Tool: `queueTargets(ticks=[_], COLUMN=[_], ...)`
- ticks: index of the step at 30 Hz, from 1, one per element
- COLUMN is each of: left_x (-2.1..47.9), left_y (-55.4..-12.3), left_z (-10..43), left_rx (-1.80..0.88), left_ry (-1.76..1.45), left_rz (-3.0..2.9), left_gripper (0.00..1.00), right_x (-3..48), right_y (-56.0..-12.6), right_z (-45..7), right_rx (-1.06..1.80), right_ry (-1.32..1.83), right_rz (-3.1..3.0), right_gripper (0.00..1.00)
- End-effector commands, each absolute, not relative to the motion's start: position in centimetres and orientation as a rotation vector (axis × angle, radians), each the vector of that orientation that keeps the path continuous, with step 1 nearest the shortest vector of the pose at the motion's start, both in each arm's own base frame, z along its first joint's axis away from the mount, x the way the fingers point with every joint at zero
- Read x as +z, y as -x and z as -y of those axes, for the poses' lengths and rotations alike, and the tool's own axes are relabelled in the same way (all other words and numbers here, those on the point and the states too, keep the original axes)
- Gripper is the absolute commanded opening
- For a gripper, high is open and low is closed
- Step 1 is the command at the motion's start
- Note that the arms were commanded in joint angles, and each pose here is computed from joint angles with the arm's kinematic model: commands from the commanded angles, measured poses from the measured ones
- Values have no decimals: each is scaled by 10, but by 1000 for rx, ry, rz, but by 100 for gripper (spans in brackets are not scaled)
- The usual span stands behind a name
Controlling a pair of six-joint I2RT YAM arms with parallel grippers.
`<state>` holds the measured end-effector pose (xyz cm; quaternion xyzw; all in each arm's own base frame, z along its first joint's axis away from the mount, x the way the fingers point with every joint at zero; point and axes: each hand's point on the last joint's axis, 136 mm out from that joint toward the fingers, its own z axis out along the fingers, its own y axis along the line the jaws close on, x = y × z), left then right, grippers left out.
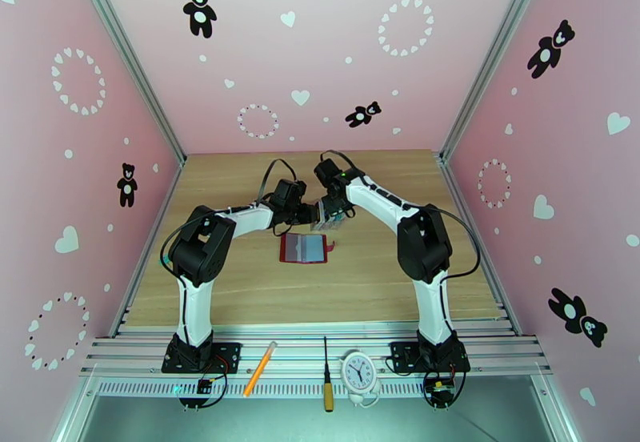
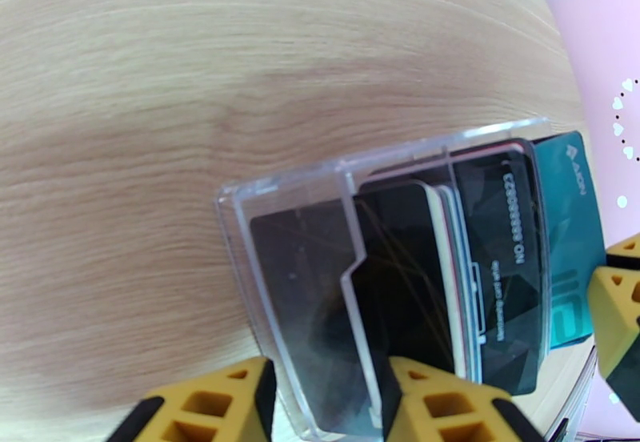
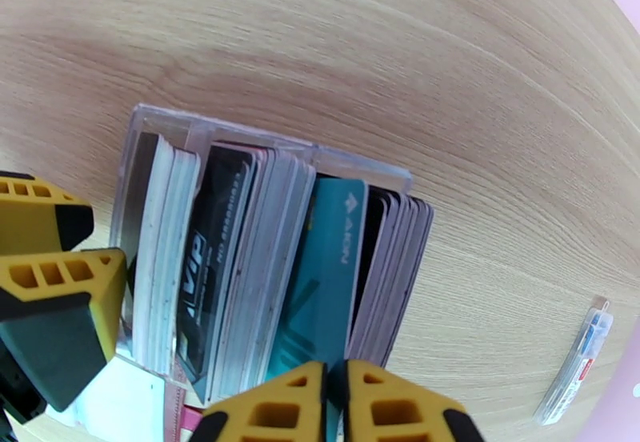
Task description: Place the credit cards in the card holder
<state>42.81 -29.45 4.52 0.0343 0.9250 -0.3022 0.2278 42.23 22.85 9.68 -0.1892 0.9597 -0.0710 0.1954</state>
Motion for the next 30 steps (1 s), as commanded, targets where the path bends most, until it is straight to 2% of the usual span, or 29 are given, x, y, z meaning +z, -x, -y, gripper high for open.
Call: queueTargets(ticks=[1,4,26,30], left_x=[23,23,26,28], left_y=[-422,-423,-422,-422], left_z=[288,288,288,287], left_rx=[-802,-802,-804,-803], left_ry=[-72,-72,-73,-72], left_rz=[-2625,-2624,-2622,-2617], left_gripper=[42,42,42,42], right_x=[110,114,146,156], right_y=[-421,-420,-415,-413], right_z=[-224,-225,-238,-238], right_rx=[-223,-216,-114,-73], right_ry=[535,535,510,480], right_rz=[-2678,-2673,-2620,-2604], right_gripper=[11,6,4,1])
